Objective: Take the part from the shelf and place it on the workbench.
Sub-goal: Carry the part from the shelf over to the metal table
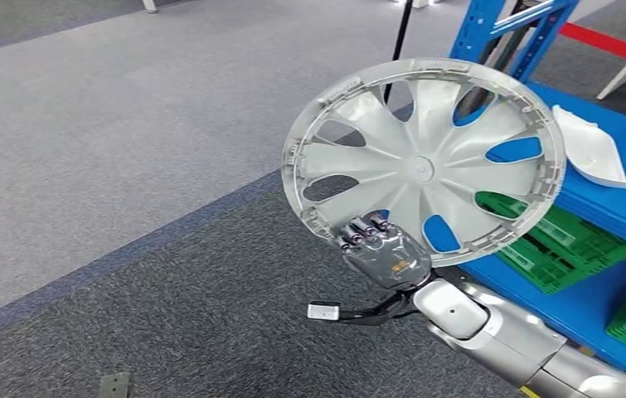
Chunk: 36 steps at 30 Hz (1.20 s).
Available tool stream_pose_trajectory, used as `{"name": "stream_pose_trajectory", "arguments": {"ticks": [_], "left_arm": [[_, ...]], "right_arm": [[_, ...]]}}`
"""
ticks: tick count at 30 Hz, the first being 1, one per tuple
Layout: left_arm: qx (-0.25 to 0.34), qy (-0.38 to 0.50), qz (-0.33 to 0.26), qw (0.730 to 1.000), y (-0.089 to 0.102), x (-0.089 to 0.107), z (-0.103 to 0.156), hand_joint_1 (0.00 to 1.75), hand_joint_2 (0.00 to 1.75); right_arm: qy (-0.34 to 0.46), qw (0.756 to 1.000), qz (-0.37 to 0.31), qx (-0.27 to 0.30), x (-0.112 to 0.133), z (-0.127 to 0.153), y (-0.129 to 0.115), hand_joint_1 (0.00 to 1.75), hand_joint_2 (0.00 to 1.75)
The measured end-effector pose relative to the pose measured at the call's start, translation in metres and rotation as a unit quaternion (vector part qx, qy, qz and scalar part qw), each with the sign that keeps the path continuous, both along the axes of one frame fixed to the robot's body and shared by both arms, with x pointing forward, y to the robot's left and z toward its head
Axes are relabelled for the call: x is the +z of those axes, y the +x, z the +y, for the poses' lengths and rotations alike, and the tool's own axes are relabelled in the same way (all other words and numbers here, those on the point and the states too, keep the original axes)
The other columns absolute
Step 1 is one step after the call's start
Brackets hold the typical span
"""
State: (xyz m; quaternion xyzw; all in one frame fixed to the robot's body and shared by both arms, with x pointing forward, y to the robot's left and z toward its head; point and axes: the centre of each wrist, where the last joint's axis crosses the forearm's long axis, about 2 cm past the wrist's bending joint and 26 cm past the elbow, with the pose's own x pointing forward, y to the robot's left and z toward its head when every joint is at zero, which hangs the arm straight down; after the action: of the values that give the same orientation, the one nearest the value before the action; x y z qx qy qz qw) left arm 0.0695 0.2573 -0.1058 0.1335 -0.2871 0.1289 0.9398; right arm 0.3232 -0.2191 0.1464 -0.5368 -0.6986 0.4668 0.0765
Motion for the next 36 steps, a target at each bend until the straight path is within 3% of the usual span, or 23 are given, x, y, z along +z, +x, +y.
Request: {"name": "stream_pose_trajectory", "arguments": {"ticks": [36], "left_arm": [[-0.008,-0.008,-0.003,1.000,0.000,0.000,0.000,0.00,0.00]], "right_arm": [[-0.038,0.998,-0.002,0.046,0.007,0.031,0.019,1.75,1.75]]}}
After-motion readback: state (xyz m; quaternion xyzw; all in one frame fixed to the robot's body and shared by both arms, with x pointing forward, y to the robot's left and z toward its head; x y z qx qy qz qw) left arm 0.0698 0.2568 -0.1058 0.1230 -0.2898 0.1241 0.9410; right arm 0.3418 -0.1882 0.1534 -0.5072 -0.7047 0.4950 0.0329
